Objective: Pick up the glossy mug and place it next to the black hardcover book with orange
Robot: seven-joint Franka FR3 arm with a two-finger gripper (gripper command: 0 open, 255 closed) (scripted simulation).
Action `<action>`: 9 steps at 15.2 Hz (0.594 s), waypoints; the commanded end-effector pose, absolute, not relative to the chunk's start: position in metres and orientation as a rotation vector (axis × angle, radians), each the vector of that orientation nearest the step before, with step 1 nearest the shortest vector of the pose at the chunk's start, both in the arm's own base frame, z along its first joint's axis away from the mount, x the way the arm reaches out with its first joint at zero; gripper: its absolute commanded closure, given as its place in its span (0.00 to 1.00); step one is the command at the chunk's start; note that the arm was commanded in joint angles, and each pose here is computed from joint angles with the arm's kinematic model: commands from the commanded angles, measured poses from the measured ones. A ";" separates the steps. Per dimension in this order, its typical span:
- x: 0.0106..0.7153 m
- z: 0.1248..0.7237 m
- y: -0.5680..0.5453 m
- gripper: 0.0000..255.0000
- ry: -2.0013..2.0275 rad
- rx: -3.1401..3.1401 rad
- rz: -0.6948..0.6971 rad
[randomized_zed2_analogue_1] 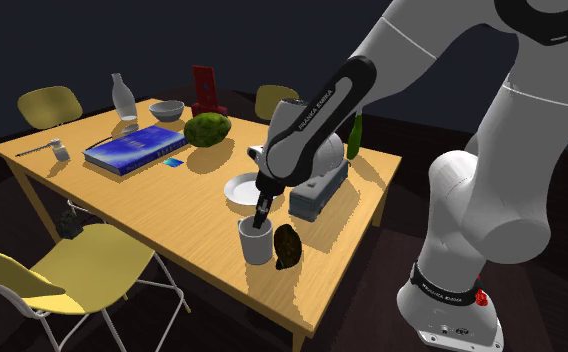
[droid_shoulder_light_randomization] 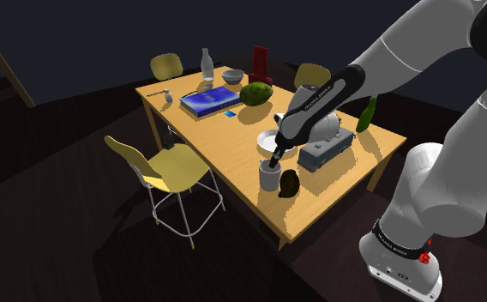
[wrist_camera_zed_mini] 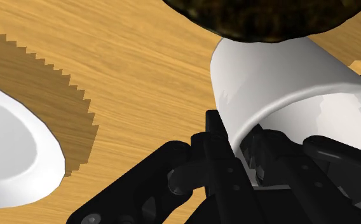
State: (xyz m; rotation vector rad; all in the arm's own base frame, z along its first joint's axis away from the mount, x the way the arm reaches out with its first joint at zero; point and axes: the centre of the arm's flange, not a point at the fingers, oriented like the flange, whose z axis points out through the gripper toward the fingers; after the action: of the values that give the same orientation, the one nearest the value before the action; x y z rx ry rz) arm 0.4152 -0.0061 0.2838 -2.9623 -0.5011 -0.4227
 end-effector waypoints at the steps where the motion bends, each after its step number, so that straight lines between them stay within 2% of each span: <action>1: 0.415 0.284 -0.006 1.00 -0.501 -2.962 -0.421; 9: 0.415 0.315 -0.006 1.00 -0.501 -2.962 -0.421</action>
State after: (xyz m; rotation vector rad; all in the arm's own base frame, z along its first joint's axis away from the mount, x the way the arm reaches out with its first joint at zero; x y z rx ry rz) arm 0.4143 -0.0054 0.3097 -2.9615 -0.5008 -0.4221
